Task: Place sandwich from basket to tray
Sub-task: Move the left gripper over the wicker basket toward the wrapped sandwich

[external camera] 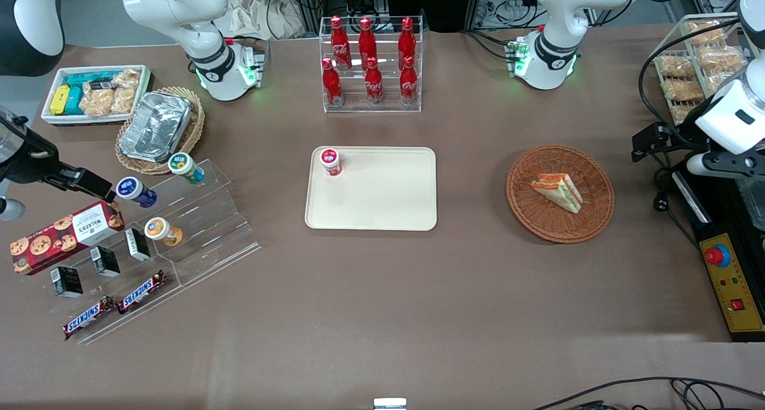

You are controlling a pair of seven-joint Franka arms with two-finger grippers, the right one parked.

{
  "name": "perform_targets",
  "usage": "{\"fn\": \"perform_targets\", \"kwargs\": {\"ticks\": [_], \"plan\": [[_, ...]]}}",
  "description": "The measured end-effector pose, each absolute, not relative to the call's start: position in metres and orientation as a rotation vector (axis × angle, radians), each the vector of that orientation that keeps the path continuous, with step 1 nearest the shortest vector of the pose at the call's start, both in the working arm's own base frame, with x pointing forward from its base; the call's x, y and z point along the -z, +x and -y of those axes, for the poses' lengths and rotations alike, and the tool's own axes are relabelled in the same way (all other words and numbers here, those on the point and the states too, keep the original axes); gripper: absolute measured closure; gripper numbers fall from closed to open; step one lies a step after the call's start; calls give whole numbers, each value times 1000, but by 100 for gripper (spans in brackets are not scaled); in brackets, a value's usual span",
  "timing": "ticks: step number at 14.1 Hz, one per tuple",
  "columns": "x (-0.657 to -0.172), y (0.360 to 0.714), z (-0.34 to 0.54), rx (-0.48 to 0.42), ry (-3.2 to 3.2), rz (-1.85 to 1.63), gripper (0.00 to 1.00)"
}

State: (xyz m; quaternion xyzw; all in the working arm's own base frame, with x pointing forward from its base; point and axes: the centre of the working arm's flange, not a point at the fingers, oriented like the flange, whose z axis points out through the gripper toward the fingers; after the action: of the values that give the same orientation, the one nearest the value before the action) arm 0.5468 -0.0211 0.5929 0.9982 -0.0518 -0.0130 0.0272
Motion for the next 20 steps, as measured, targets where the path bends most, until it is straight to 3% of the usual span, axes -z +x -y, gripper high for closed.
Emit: {"fn": "perform_targets", "kwargs": {"ticks": [9,13,16,20], "plan": [[-583,537,33,79,3084,193,0],[-534,492,20,-74,3078,145,0],[-505,456,15,-41,3075,2,0],[-480,447,22,34,3041,-502,0]]}}
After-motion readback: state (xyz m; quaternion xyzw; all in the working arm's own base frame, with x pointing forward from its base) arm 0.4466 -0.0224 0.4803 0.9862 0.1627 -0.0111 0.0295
